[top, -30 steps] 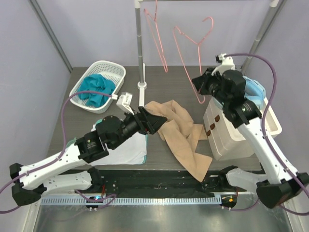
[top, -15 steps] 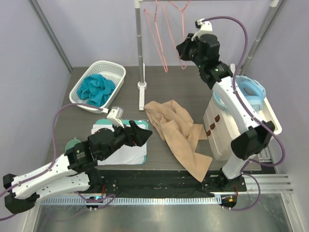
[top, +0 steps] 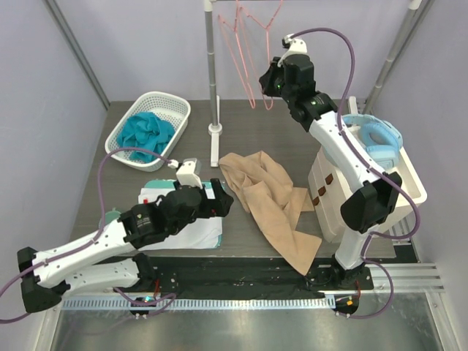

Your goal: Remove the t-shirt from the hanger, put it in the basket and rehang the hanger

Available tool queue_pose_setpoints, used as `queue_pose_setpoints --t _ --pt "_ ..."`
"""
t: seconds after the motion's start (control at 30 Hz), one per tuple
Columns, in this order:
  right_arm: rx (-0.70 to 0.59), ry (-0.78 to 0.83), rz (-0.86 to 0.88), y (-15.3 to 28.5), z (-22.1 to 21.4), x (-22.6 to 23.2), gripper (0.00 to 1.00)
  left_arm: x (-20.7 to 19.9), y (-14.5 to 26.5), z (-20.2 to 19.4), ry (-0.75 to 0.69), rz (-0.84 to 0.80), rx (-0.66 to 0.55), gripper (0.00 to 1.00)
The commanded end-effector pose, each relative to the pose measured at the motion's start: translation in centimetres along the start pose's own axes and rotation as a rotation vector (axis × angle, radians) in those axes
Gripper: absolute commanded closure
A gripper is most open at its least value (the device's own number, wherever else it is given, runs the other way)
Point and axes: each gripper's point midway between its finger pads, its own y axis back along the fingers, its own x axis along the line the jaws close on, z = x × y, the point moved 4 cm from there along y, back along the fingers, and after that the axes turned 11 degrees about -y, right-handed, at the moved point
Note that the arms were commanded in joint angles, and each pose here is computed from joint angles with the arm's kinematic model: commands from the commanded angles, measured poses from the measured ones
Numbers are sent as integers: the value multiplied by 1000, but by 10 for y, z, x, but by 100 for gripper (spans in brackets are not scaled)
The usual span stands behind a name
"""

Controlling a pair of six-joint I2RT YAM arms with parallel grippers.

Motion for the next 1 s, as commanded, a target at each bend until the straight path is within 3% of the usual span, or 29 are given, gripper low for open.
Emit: queue_pose_setpoints --t 0.0,0.03,0.07,0.13,0.17,0.3,0.57,0.97 --pt "-62 -19 -18 14 15 1 87 -15 -6 8 69 -43 3 5" --pt "-62 -18 -20 17 15 0 81 -23 -12 4 83 -69 32 5" --pt "-60 -16 -20 20 15 -1 66 -26 -16 2 90 -81 44 4" --pt "-54 -6 -38 25 12 -5 49 -34 -24 1 110 -100 64 4" --pt "-68 0 -38 34 18 -4 36 -36 -33 -7 120 -95 101 3" --pt "-95 4 -108 64 24 -16 1 -45 -63 -18 206 -93 187 2" --pt "-108 17 -193 129 13 -45 0 -52 -118 -40 294 -38 277 0" --pt "-58 -41 5 206 -21 -43 0 -23 -188 -96 237 138 349 0"
